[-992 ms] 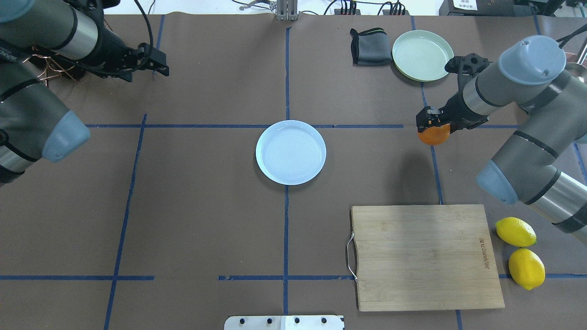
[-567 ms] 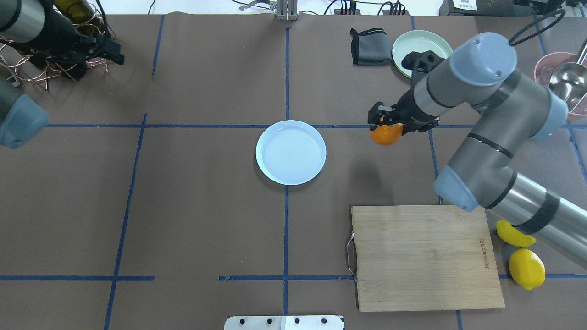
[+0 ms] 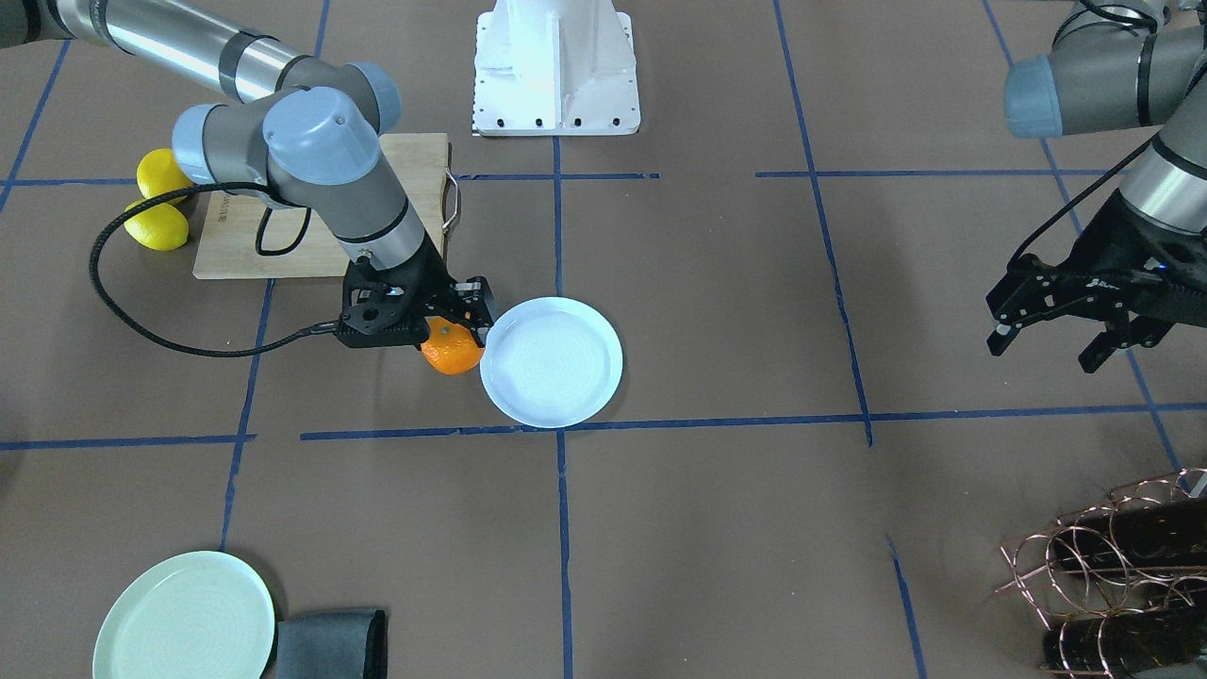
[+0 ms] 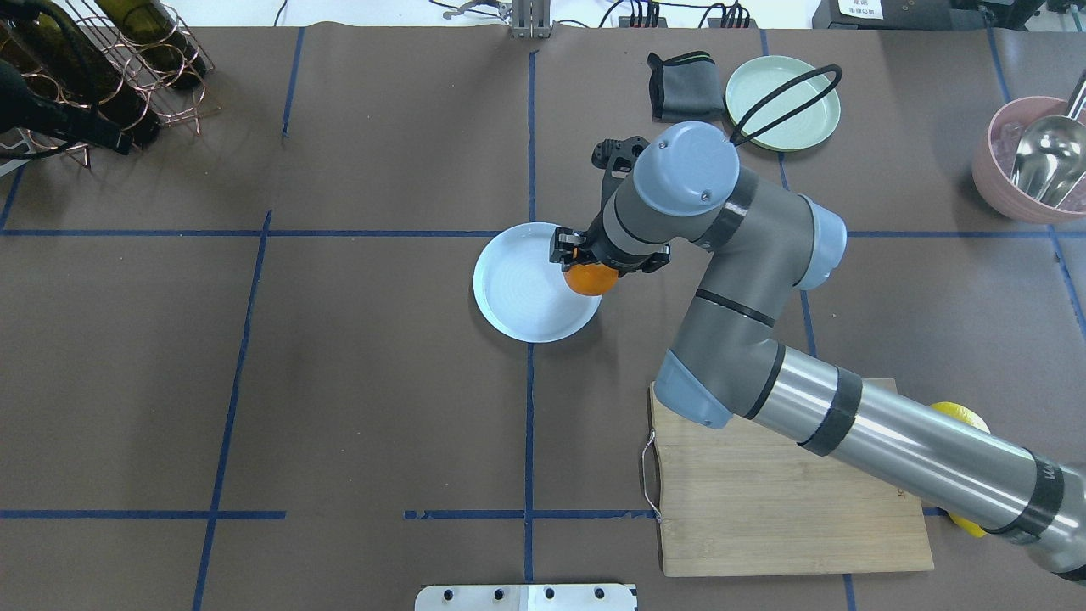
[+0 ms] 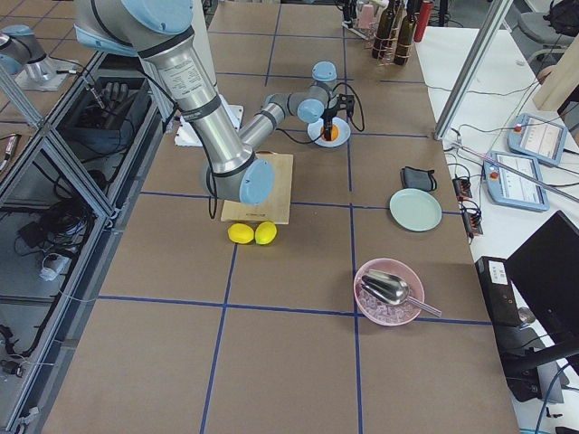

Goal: Pick orange to plate
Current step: 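Lift the orange and carry it over the light blue plate with the right gripper, then lower the orange onto the plate and open the right gripper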

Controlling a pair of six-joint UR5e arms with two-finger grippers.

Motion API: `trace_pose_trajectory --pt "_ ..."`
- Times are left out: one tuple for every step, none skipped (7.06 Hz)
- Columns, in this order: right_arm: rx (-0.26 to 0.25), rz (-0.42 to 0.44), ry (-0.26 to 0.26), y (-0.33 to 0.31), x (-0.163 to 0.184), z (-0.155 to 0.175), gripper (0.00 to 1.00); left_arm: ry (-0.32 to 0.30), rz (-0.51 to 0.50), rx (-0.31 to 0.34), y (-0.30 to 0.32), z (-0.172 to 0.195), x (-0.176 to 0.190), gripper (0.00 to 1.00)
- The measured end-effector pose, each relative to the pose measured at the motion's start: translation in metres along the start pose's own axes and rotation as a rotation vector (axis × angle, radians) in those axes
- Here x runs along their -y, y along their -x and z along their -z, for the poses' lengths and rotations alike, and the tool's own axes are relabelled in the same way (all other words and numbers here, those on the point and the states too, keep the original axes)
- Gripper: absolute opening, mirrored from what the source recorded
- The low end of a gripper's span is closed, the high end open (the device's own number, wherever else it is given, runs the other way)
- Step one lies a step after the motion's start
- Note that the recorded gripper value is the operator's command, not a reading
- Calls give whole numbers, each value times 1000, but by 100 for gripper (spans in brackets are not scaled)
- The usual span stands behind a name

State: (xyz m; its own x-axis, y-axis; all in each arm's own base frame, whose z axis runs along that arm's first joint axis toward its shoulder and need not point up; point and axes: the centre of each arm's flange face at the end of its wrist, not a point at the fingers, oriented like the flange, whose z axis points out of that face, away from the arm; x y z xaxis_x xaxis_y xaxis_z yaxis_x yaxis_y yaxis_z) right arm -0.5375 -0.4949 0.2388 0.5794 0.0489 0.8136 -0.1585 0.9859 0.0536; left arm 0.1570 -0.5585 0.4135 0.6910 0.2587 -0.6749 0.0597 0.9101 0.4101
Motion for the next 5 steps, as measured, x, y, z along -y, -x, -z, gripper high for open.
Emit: trace_pose_trajectory --pt "-8 -8 3 15 2 -8 0 7 -3 5 4 -3 -4 100" --pt "-11 -12 6 28 3 -14 5 10 -4 8 6 -4 -5 100" --pt "-15 -11 10 42 6 -19 73 12 -3 10 7 -5 -5 100" --pt "-20 -10 13 51 8 -25 100 13 -3 11 8 -6 -6 100" --pt "-22 -9 14 56 9 -27 100 13 -3 11 8 -6 -6 100"
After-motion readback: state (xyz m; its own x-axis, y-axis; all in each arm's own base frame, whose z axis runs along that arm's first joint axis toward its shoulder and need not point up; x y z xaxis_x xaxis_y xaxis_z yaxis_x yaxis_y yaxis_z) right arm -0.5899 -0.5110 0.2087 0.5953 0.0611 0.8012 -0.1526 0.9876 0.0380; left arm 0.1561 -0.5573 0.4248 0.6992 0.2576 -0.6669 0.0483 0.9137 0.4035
